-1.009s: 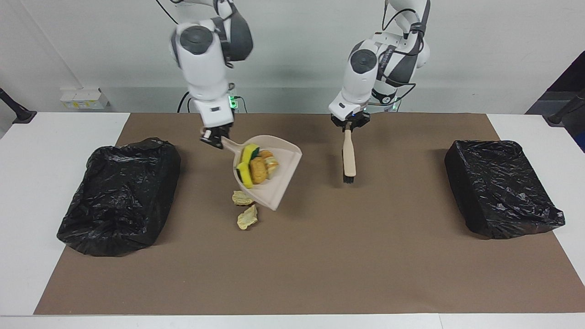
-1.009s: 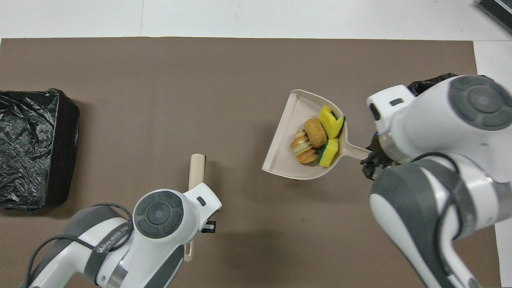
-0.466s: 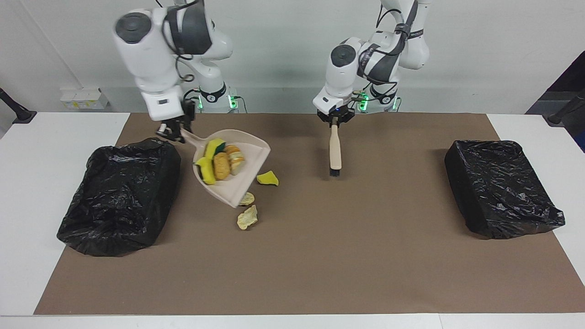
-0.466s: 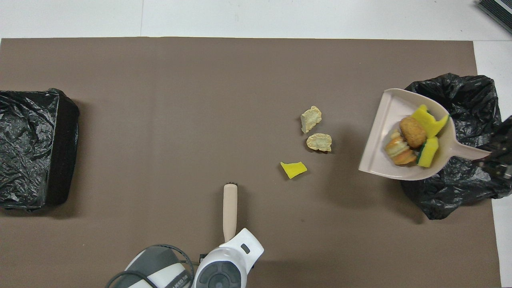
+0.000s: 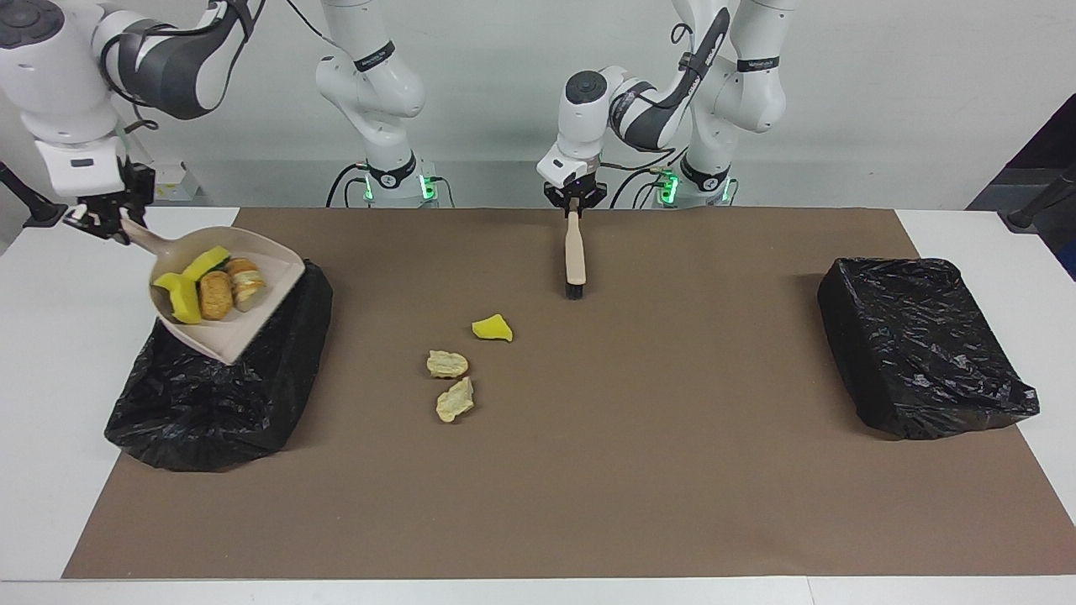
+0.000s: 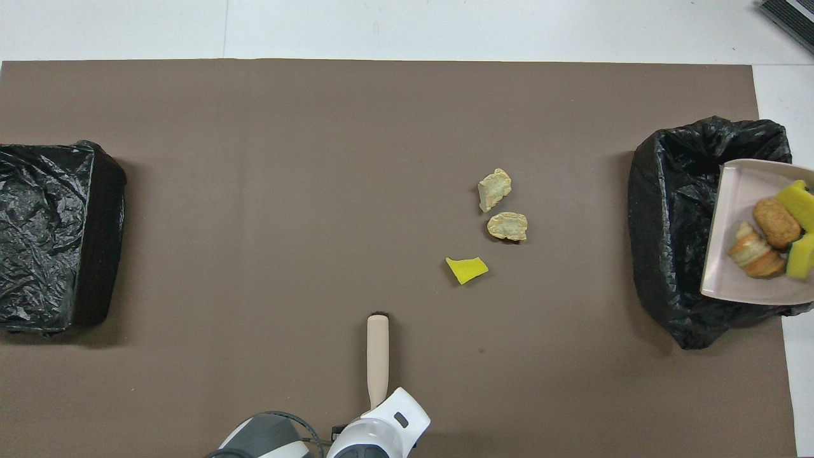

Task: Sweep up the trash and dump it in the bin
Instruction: 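Tip the dustpan into the bin with the right gripper, then set the dustpan down on the mat with the right gripper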

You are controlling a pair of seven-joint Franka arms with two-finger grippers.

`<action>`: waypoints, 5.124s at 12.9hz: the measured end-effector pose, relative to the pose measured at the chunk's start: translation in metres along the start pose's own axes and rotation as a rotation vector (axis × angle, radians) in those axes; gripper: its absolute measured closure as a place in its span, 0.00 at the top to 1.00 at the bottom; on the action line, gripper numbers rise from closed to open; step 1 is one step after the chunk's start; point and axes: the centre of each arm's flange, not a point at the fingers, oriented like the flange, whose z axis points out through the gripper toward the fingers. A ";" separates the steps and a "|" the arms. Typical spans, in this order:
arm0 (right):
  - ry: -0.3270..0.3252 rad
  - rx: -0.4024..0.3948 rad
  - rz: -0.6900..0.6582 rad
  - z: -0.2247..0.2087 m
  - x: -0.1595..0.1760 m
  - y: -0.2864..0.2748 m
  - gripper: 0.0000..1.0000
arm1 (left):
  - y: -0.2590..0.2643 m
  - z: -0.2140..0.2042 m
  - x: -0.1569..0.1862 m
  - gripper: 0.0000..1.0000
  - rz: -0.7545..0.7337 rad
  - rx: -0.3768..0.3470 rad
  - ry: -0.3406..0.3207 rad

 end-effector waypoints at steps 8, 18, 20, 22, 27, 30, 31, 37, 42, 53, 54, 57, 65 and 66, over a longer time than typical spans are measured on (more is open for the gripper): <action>-0.331 -0.082 -0.279 0.000 0.059 0.017 0.32 | -0.003 0.000 0.006 0.56 -0.023 -0.009 -0.003; -0.361 -0.142 -0.116 -0.105 0.069 -0.020 0.32 | -0.081 -0.154 0.199 1.00 0.122 -0.031 0.276; -0.269 -0.141 -0.010 -0.123 0.105 -0.036 0.32 | -0.140 -0.195 0.238 1.00 0.168 -0.010 0.303; -0.150 -0.133 0.113 -0.133 0.152 -0.048 0.32 | -0.198 -0.223 0.260 1.00 0.195 0.011 0.325; 0.140 0.002 0.481 -0.138 0.260 -0.073 0.32 | -0.301 -0.309 0.265 1.00 0.191 0.051 0.304; 0.220 0.037 0.717 -0.127 0.373 -0.088 0.32 | -0.331 -0.360 0.246 1.00 0.235 0.065 0.259; 0.243 0.054 0.798 -0.118 0.408 -0.093 0.32 | -0.334 -0.367 0.242 1.00 0.239 0.065 0.250; 0.372 0.259 1.217 -0.100 0.572 -0.102 0.32 | -0.337 -0.381 0.250 1.00 0.241 0.059 0.215; 0.456 0.359 1.304 -0.081 0.672 -0.137 0.32 | -0.335 -0.383 0.249 1.00 0.244 0.058 0.210; 0.389 0.360 1.305 -0.090 0.659 -0.141 0.93 | -0.342 -0.379 0.243 1.00 0.155 0.026 0.164; 0.373 0.348 1.287 -0.104 0.643 -0.139 1.00 | -0.342 -0.380 0.242 1.00 0.155 0.026 0.165; 0.325 0.385 1.266 -0.143 0.613 -0.162 1.00 | -0.340 -0.380 0.242 1.00 0.156 0.026 0.165; 0.180 0.462 1.212 -0.096 0.612 -0.327 1.00 | -0.262 -0.344 0.276 1.00 0.229 0.009 0.253; 0.177 0.458 1.214 -0.079 0.618 -0.348 1.00 | -0.240 -0.326 0.284 1.00 0.237 0.002 0.255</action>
